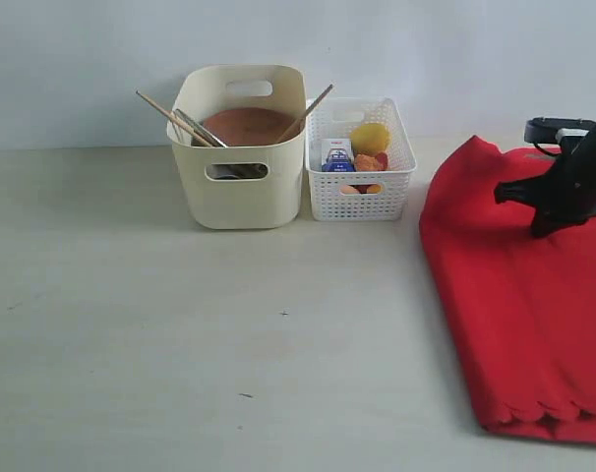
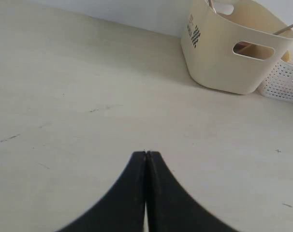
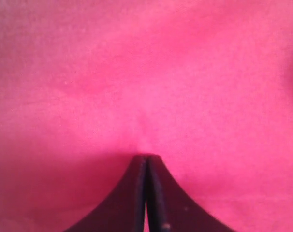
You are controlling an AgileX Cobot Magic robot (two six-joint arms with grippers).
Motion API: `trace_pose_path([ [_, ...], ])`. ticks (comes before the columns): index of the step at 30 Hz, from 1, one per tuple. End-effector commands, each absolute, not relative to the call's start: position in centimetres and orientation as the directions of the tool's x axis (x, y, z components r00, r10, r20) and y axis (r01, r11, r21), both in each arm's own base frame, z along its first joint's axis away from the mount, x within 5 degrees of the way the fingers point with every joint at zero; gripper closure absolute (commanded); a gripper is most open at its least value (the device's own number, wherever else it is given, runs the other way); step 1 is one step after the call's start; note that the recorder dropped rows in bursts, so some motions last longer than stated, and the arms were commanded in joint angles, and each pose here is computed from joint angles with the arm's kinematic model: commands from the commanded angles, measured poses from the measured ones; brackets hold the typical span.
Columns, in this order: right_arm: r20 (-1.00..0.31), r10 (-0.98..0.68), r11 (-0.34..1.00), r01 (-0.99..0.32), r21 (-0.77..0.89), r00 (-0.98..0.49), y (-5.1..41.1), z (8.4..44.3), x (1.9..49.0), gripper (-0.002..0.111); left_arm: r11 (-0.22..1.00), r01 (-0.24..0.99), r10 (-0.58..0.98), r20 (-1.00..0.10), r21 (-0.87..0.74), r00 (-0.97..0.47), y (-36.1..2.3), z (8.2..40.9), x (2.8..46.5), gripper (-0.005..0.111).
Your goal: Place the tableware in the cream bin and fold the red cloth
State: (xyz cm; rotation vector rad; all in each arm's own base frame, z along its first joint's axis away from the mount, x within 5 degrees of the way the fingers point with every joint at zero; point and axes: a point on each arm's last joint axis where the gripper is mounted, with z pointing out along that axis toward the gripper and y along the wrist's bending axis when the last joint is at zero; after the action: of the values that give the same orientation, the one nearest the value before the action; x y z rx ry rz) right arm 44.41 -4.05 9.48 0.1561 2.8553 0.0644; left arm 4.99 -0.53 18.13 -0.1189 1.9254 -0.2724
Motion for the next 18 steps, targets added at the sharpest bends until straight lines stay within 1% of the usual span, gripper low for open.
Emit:
trace_pose_path([
  [1,-0.209,0.16,0.985,0.143,0.096,-0.965,-4.0,5.5,45.8,0.107,0.966,0.047,-0.221,-0.91,-0.253,-0.352,-0.5,18.1,5.0,0.107],
  [5,-0.244,0.203,0.974,0.171,0.147,-0.948,-3.9,5.3,48.1,0.107,0.966,0.047,-0.221,-0.91,-0.253,-0.352,-0.5,18.1,5.0,0.107],
  [10,-0.246,0.26,0.956,0.213,0.201,-0.934,-3.8,4.5,50.3,0.107,0.966,0.047,-0.221,-0.91,-0.253,-0.352,-0.5,18.1,5.0,0.107],
  [18,-0.267,0.333,0.932,0.272,0.24,-0.904,-3.8,3.9,52.3,0.107,0.967,0.048,-0.218,-0.91,-0.251,-0.352,-0.5,18.1,5.0,0.107],
])
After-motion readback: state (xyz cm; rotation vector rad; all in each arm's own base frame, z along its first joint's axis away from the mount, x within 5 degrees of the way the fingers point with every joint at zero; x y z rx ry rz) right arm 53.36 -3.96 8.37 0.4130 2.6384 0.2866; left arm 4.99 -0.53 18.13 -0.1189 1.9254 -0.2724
